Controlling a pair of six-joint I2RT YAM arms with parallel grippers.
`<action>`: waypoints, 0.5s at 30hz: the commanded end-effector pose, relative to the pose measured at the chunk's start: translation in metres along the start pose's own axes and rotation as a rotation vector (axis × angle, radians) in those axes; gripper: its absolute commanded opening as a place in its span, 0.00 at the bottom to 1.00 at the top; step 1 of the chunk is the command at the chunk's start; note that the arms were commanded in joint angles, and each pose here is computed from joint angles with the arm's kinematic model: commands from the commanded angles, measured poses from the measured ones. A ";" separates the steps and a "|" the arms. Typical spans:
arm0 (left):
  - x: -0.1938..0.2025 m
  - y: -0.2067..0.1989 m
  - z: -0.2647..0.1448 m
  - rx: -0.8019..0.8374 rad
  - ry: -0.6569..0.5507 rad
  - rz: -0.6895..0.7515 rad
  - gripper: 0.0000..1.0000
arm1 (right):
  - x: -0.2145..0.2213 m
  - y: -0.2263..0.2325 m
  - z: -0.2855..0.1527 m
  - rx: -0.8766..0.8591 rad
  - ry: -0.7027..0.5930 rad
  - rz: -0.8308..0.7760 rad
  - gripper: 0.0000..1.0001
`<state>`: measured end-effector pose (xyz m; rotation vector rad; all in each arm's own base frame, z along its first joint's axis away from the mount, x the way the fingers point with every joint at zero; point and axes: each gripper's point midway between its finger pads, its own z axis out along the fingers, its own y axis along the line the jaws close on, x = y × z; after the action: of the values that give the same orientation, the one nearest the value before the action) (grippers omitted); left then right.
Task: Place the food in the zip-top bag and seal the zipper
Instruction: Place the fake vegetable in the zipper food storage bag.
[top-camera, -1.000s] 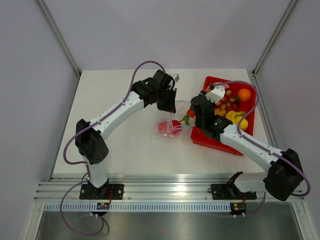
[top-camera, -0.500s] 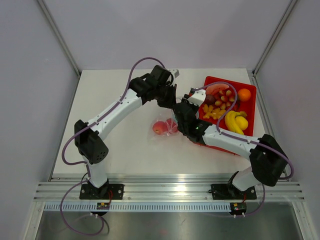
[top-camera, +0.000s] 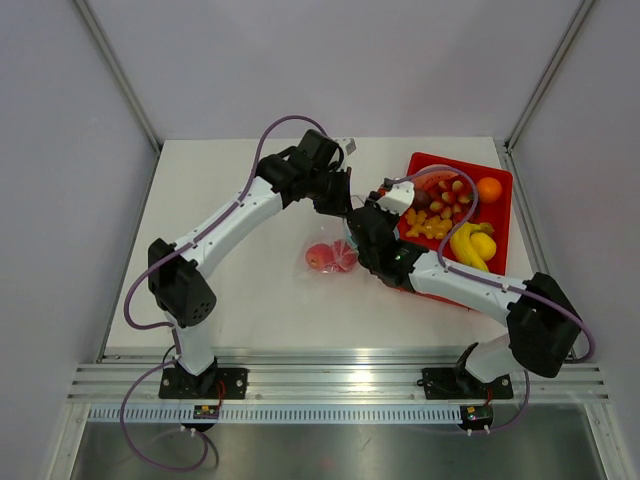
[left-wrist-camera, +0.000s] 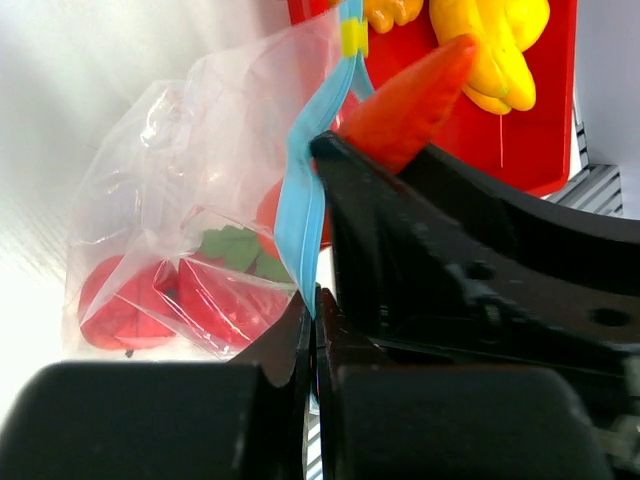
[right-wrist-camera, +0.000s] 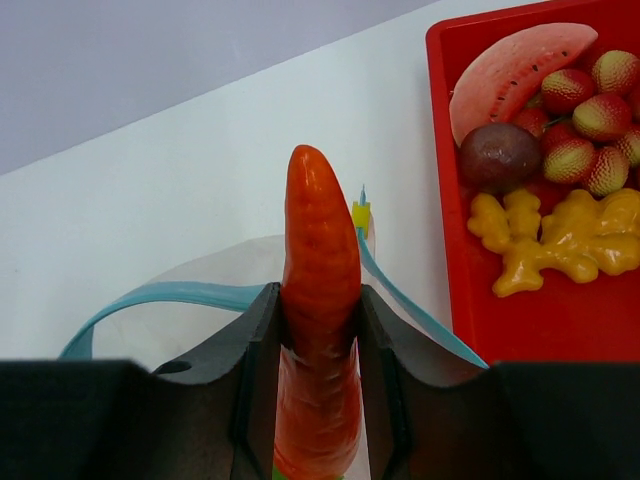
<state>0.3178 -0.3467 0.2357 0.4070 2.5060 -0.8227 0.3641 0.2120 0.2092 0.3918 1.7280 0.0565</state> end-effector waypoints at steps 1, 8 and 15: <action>-0.010 -0.019 -0.008 0.096 -0.038 0.002 0.00 | -0.028 -0.009 -0.014 0.037 -0.053 0.179 0.01; -0.010 -0.006 -0.008 0.016 -0.046 -0.052 0.00 | -0.046 -0.037 -0.021 0.178 -0.110 0.289 0.00; -0.005 -0.010 -0.001 0.043 -0.023 -0.095 0.00 | -0.050 -0.052 -0.022 0.341 -0.141 0.411 0.00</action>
<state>0.3144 -0.3494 0.2302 0.3233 2.5490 -0.8570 0.3426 0.1699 0.2315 0.8251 1.6320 0.0643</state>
